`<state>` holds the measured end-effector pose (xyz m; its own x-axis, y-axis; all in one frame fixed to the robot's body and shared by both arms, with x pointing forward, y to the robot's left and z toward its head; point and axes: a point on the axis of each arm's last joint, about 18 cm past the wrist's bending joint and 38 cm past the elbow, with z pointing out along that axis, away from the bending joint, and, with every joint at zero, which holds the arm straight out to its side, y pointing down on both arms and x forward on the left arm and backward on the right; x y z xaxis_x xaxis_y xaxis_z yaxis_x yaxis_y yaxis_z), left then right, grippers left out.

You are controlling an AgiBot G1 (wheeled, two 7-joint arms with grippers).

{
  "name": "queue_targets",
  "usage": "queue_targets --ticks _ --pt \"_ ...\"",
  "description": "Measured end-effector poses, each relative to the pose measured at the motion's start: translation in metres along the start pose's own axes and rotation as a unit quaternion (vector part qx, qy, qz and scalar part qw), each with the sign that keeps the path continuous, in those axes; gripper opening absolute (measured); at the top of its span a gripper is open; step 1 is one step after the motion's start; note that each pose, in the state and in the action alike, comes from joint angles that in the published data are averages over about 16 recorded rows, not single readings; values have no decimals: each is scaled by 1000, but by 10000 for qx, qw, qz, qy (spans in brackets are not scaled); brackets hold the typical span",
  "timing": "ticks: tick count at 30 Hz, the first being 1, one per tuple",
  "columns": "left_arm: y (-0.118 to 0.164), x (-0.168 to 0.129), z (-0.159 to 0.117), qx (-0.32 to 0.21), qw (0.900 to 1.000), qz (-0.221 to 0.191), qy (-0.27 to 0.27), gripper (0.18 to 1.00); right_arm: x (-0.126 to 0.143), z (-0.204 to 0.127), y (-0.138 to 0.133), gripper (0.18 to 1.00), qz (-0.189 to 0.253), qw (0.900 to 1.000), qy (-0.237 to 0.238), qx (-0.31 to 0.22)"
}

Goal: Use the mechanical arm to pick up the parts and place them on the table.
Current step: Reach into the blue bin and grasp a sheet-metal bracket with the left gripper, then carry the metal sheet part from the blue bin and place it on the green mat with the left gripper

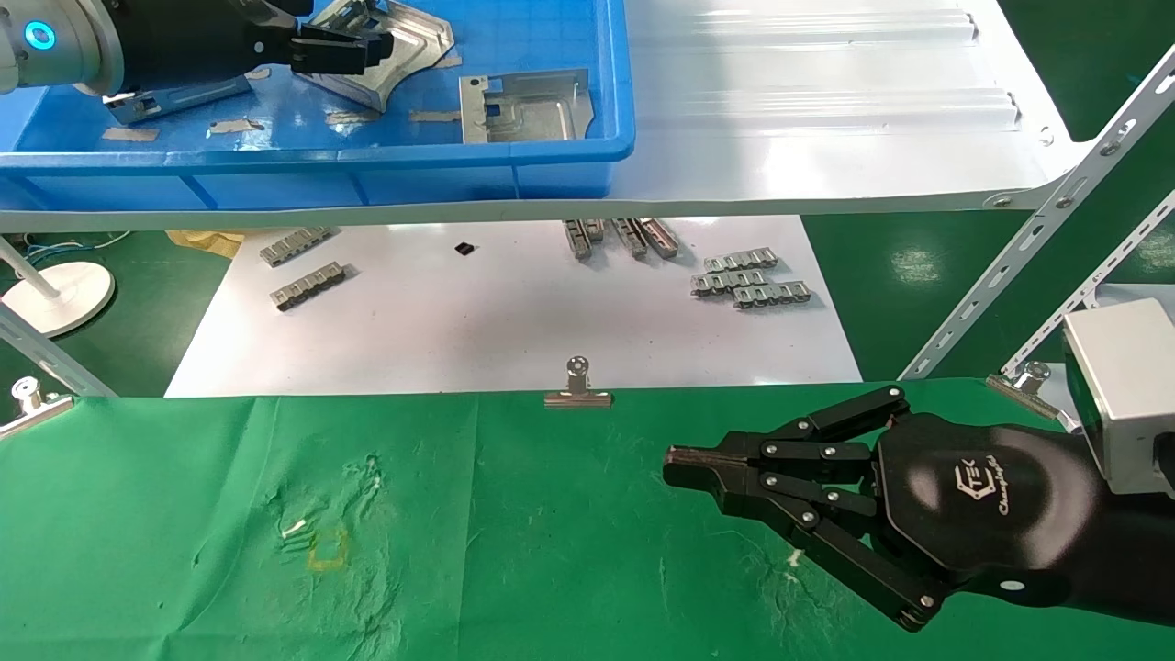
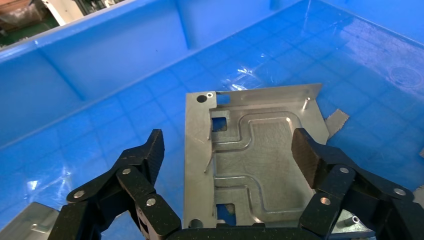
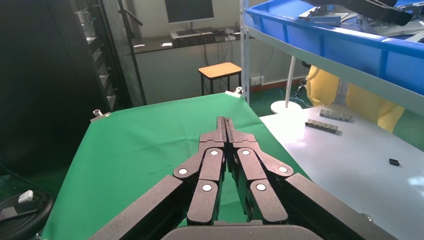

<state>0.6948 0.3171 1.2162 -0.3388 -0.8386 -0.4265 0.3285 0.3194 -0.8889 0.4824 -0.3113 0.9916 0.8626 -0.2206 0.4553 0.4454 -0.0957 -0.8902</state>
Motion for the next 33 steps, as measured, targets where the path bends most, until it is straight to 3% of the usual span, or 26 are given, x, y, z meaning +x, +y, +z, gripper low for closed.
queue_targets --ticks 8,14,24,33 --pt "3 -3 -1 -53 10000 -26 -58 881 0 0 0 191 0 10000 0 0" --pt "7 -8 -3 -71 9999 -49 -149 770 0 0 0 191 0 10000 0 0" --pt "12 -12 -6 -100 9997 -30 -214 521 0 0 0 191 0 10000 0 0" --pt "11 -11 -7 -43 9999 16 -134 351 0 0 0 191 0 10000 0 0"
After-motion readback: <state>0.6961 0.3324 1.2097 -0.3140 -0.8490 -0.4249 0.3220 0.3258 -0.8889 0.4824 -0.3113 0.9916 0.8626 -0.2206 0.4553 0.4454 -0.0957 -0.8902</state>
